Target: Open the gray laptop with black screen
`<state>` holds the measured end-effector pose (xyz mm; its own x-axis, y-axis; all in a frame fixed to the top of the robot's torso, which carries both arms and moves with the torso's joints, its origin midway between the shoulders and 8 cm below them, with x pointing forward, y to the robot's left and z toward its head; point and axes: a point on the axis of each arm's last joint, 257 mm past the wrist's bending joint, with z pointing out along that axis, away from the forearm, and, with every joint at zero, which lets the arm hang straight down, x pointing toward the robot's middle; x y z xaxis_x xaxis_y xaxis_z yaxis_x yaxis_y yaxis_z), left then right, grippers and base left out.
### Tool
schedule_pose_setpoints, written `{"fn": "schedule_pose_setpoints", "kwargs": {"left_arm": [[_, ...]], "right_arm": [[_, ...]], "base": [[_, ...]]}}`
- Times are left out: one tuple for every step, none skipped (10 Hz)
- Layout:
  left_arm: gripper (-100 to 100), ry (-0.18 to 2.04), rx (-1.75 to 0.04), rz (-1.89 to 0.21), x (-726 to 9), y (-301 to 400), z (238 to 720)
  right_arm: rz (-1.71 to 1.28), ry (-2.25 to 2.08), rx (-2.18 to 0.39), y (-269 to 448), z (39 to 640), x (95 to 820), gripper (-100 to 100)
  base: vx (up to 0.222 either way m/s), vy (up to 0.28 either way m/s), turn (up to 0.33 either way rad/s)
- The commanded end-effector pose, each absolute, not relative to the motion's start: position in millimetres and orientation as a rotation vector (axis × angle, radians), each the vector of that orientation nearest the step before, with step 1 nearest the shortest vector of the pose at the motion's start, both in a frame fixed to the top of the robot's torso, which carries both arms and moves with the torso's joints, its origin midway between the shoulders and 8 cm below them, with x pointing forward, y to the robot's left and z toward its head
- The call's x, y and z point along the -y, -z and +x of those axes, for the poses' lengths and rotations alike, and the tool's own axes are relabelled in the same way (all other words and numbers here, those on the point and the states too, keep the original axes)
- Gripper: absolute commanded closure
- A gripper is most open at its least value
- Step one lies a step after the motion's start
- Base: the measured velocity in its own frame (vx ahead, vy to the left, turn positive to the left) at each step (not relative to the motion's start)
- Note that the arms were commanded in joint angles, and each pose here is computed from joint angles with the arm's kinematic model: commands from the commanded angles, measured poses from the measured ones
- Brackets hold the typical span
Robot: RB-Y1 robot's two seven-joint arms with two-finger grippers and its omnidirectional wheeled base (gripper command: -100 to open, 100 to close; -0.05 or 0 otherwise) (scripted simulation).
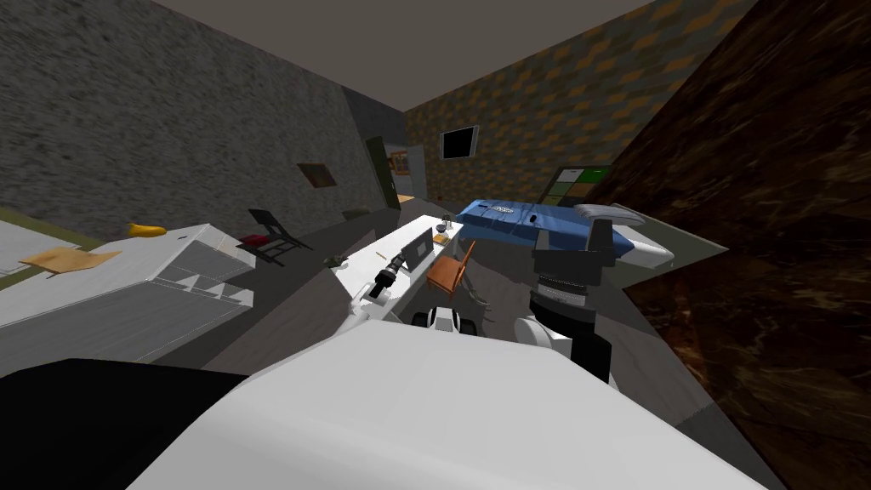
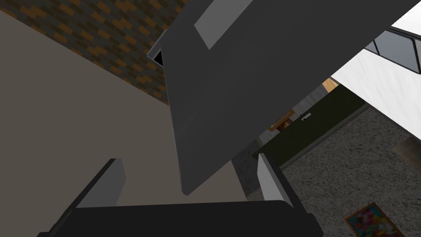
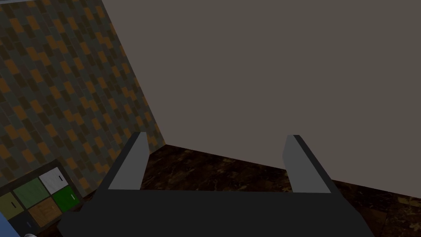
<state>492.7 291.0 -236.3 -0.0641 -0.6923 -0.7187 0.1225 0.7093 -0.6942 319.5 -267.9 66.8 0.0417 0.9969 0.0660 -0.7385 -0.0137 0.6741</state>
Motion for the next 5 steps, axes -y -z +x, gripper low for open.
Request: {"fn": "schedule_pose_setpoints", "kwargs": {"left_arm": [[-100, 0.67, -1.479, -0.507, -307.6, 234.2, 504.9], [-100, 0.67, -1.479, -0.507, -307.6, 234.2, 504.9], [-100, 0.632, -1.458, -0.524, -322.7, 230.1, 516.1], [-100, 0.601, -1.446, -0.542, -334.2, 229.6, 526.3], [-100, 0.595, -1.442, -0.546, -337.8, 228.9, 526.2]], "right_arm": [[0.639, -1.476, -0.516, -66.8, 319.5, 267.9, 0], [0.639, -1.476, -0.516, -66.9, 319.6, 267.9, 0], [0.639, -1.476, -0.516, -66.8, 319.6, 267.9, 0], [0.639, -1.476, -0.516, -66.9, 319.6, 267.9, 0], [0.639, -1.476, -0.516, -66.9, 319.6, 267.9, 0]], "base": [[-0.053, 0.033, -0.222], [-0.067, 0.049, -0.166], [-0.109, 0.077, -0.259], [-0.157, 0.093, -0.35], [-0.119, 0.057, -0.122]]}}
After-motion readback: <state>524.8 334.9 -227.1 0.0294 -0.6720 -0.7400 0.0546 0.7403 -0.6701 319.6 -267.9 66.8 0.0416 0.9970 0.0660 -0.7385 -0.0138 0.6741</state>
